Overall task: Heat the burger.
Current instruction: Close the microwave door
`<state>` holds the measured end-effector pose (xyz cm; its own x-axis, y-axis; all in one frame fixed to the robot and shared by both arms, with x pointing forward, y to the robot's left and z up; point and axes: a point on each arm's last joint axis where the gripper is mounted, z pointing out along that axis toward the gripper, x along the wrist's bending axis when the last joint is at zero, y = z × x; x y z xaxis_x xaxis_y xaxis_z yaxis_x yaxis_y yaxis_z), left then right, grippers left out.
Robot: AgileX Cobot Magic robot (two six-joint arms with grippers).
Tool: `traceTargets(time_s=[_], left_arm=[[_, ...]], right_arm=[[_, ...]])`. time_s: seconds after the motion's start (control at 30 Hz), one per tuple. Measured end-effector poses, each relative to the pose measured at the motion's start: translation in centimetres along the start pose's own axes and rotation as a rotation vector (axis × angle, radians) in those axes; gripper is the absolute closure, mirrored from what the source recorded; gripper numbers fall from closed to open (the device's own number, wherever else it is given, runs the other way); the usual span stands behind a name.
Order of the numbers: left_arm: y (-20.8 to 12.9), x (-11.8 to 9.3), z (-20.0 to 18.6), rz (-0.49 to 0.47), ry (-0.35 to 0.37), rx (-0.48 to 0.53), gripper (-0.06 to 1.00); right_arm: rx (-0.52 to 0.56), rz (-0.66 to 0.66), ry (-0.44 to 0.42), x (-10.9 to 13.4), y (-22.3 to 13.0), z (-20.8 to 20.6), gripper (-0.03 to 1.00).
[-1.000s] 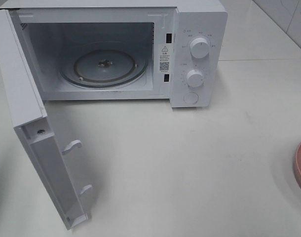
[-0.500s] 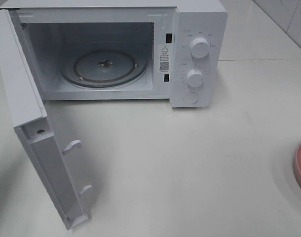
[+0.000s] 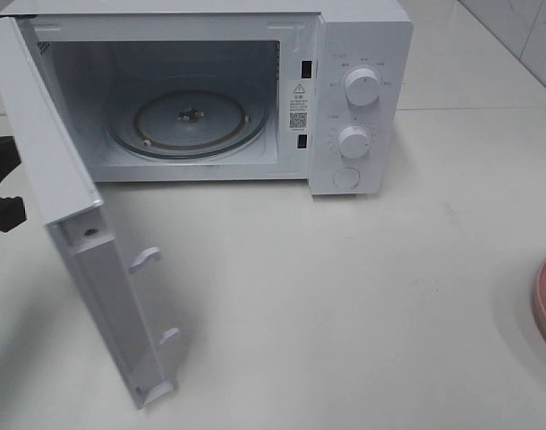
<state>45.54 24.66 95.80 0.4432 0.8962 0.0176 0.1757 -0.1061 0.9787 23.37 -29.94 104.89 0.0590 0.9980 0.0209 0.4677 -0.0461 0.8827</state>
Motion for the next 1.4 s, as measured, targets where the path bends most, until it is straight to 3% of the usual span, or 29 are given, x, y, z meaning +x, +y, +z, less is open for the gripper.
traceTargets(time_s=[0.77,1.4], left_arm=[[1.1,-4.1,8.3,-0.036,-0.102,-0.007,0.94],[2.9,-10.4,17.5,-0.048,-0.181,-0.007,0.94]], right_arm=[[0.0,0.0,0.0,0.0,0.0,0.0,0.2],[0.0,0.0,0.0,0.0,0.0,0.0,0.2]])
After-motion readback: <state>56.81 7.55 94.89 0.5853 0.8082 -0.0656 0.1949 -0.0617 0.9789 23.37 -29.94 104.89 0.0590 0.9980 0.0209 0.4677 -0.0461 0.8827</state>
